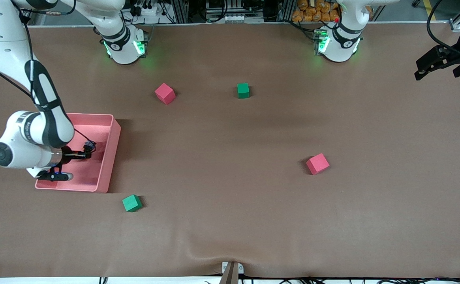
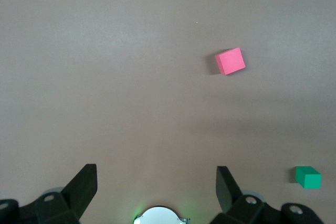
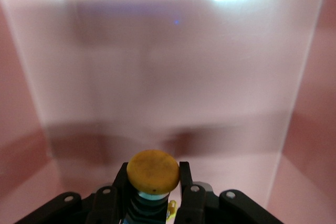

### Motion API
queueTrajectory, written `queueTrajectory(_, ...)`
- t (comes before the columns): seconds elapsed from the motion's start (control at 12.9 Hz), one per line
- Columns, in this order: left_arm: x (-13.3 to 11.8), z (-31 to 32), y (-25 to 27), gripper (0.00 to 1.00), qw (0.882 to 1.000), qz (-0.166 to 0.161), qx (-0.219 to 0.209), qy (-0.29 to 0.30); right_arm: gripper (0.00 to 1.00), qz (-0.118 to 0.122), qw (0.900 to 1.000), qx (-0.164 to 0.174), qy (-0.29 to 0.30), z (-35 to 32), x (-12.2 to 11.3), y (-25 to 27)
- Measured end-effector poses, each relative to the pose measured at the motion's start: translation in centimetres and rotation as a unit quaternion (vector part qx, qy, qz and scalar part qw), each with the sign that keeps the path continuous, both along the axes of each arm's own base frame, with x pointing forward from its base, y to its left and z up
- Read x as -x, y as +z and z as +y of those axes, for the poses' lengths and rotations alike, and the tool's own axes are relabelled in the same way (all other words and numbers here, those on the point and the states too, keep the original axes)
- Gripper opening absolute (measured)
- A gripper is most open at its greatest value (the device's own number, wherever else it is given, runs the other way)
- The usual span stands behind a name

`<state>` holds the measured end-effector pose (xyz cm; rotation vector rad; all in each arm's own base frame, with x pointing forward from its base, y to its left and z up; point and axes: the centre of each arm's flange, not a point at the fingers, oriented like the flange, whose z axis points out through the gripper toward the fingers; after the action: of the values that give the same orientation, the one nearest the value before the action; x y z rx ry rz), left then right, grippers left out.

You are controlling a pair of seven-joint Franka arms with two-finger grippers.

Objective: Place and upright button with both arms
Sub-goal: 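Grasp the yellow button with the right gripper and lift it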

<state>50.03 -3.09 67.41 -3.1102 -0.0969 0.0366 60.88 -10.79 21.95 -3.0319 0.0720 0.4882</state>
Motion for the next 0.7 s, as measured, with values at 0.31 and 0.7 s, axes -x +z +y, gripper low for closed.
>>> queueTrajectory(0.31, 0.0, 0.0, 0.0, 1.0, 1.0, 0.0, 0.0, 0.0, 0.4, 0.015, 1.0, -0.009, 0.017, 1.5, -3.6, 9.1)
queueTrajectory(0.7, 0.0, 0.0, 0.0, 1.0, 1.0, 0.0, 0.0, 0.0, 0.4, -0.002, 0.999, -0.042, 0.031, 12.1, -6.3, 18.5)
